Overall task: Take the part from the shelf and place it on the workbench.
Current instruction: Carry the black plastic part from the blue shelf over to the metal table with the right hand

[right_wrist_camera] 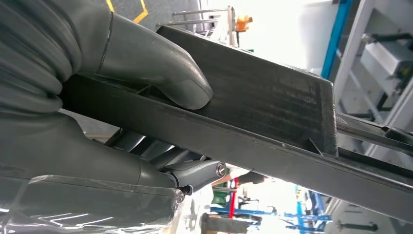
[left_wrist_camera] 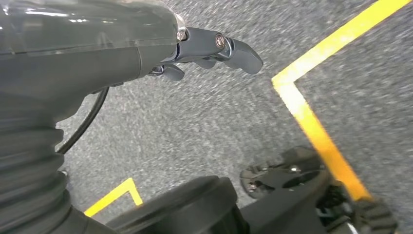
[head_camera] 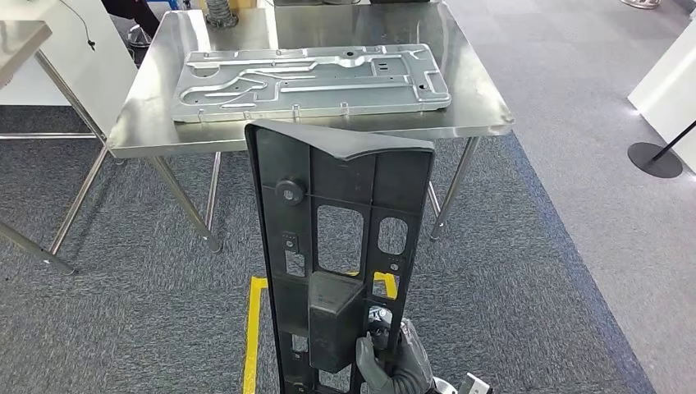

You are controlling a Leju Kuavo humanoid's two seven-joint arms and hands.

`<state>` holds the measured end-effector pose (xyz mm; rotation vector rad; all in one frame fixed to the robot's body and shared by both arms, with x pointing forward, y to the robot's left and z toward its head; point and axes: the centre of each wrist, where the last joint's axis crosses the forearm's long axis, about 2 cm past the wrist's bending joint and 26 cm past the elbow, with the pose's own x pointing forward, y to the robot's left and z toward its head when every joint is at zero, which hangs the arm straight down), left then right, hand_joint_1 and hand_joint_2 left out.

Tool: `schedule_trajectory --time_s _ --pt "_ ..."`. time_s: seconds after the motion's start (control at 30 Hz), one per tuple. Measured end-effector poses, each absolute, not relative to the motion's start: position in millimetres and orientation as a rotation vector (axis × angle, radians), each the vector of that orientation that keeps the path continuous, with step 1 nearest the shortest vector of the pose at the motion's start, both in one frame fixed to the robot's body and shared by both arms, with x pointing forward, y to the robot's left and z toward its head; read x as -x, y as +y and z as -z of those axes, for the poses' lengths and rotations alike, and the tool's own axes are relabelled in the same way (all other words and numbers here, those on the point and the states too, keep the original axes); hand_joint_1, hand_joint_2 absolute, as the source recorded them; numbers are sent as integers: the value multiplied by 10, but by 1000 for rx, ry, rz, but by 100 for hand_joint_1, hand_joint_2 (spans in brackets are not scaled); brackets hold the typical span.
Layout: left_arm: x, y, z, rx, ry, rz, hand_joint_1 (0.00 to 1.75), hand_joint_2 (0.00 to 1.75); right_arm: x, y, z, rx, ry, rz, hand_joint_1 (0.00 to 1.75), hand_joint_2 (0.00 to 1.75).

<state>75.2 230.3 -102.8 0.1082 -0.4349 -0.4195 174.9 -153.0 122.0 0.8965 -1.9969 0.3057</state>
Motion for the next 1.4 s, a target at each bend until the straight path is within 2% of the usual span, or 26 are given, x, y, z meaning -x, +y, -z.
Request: schedule_trajectory --time_s 1.4 --pt "-765 2309 1026 -113 -460 383 0 175 -1801 -1487 -1192 -930 -1987 -308 175 175"
